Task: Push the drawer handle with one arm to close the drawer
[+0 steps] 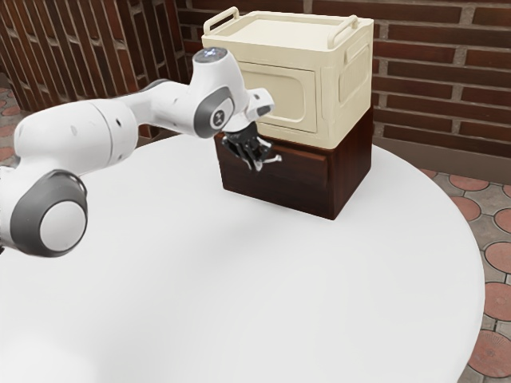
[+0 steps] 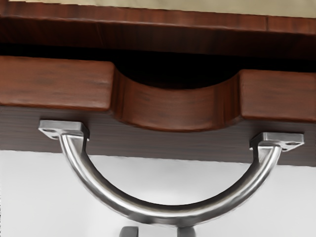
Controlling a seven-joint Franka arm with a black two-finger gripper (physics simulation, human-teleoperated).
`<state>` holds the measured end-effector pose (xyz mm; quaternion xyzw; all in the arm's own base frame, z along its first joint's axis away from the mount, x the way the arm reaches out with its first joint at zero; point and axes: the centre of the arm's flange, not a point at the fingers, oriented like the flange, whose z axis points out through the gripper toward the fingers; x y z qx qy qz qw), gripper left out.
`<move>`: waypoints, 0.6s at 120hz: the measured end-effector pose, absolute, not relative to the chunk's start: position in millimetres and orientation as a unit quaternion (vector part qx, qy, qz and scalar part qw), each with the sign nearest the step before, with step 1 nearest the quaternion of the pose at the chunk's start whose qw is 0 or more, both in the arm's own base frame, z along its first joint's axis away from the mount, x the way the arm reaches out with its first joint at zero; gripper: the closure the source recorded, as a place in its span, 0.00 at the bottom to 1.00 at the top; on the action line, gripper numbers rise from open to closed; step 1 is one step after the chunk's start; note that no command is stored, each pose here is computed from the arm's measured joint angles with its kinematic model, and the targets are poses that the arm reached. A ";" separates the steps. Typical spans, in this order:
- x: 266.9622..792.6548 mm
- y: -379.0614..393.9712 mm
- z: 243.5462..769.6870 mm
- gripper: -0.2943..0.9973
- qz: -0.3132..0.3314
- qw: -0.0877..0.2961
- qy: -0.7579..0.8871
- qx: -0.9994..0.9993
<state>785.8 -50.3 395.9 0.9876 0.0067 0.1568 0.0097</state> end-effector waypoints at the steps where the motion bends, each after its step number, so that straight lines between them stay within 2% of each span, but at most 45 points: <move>1: 786.4 -50.2 396.5 0.75 0.158 0.010 0.006 0.987; 38: 796.9 -53.9 387.2 0.75 0.190 0.014 -0.013 0.982; 48: 743.4 -62.8 385.9 0.67 0.145 0.031 -0.007 0.989; 54: 688.7 -68.4 408.0 0.59 0.127 0.035 -0.002 0.991; 62: 628.3 -69.8 478.1 0.49 0.126 0.036 0.005 0.991; 72: 592.7 -67.1 554.3 0.41 0.125 0.049 0.020 0.991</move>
